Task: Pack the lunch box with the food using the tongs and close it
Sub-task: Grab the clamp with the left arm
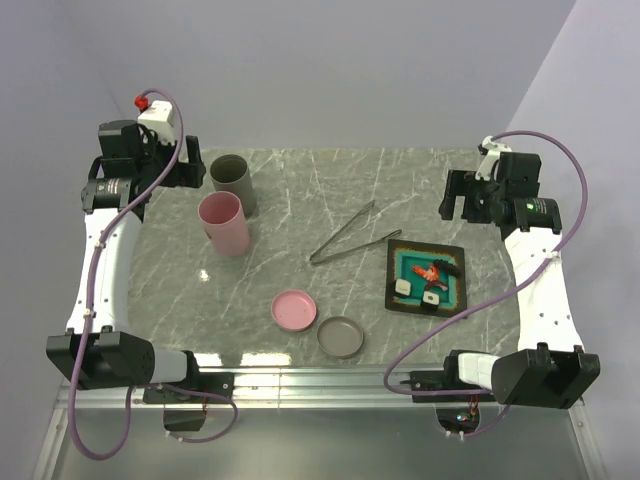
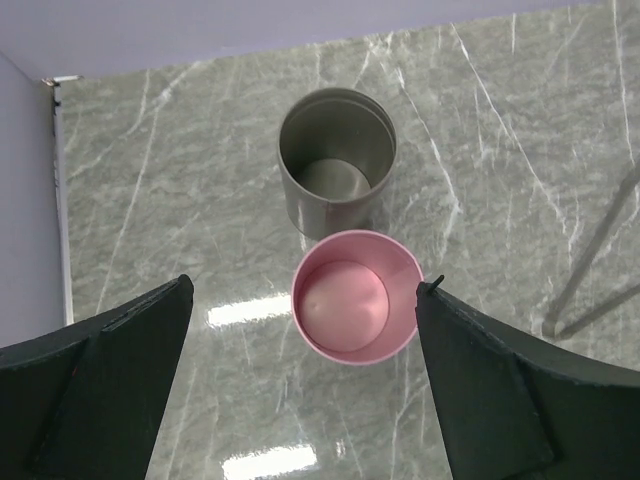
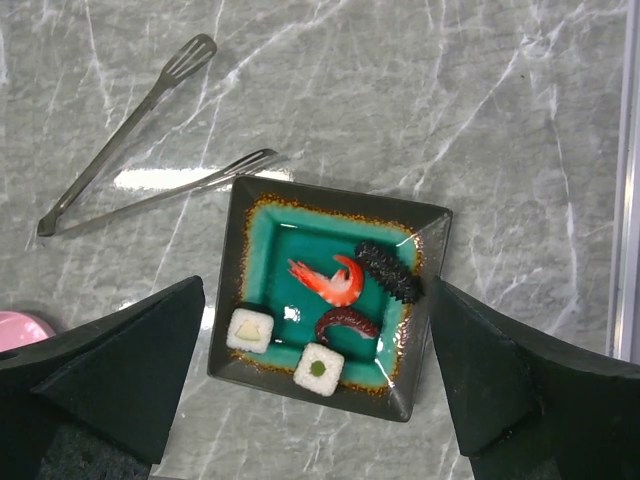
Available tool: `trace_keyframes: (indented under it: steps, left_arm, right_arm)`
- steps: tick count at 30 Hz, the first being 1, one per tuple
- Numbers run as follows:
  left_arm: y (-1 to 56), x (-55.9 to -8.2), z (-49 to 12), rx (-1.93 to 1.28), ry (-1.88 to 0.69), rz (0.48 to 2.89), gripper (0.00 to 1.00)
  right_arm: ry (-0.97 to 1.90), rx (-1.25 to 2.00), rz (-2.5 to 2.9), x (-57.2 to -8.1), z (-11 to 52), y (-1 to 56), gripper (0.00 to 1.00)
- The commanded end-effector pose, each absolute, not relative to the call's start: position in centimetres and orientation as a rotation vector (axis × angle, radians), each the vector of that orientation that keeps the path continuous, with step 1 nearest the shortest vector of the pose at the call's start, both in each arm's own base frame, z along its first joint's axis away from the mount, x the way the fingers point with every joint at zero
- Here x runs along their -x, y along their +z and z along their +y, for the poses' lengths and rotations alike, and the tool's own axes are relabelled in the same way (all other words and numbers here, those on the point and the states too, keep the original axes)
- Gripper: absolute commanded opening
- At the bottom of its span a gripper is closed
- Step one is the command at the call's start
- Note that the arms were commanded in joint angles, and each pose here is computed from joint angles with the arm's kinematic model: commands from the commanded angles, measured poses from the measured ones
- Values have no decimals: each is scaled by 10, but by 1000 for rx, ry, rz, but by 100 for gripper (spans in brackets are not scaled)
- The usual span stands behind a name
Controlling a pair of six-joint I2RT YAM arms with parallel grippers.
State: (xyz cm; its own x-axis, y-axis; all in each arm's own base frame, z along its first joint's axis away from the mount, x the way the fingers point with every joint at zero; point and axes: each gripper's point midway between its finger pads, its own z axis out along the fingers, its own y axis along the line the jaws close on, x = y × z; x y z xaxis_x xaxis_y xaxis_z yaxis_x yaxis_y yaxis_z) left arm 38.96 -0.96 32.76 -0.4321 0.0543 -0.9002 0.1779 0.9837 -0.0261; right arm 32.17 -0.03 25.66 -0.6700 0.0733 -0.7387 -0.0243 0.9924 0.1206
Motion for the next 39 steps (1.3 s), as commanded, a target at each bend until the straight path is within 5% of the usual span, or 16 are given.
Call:
trace_keyframes:
  steps: [1, 10, 17, 29, 39]
  left_arm:
    - [356, -393, -5, -153, -90, 1901, 99]
    - [375, -403, -32, -457, -57, 1829, 99]
    - [358, -409, -135, -718, -237, 1841, 99]
    - [223, -375, -282, -1170, -529, 2006, 99]
    - [121, -366, -301, -1331, -498, 2175, 99]
  right_arm:
    - [175, -8, 2238, -321, 5, 277, 99]
    - [185, -4, 2254, -321, 7, 272, 98]
    - [168, -20, 2265, -328, 3, 275, 98]
    - [213, 36, 2325, -330, 7, 267, 99]
    - [207, 12, 2345, -337, 2, 258, 99]
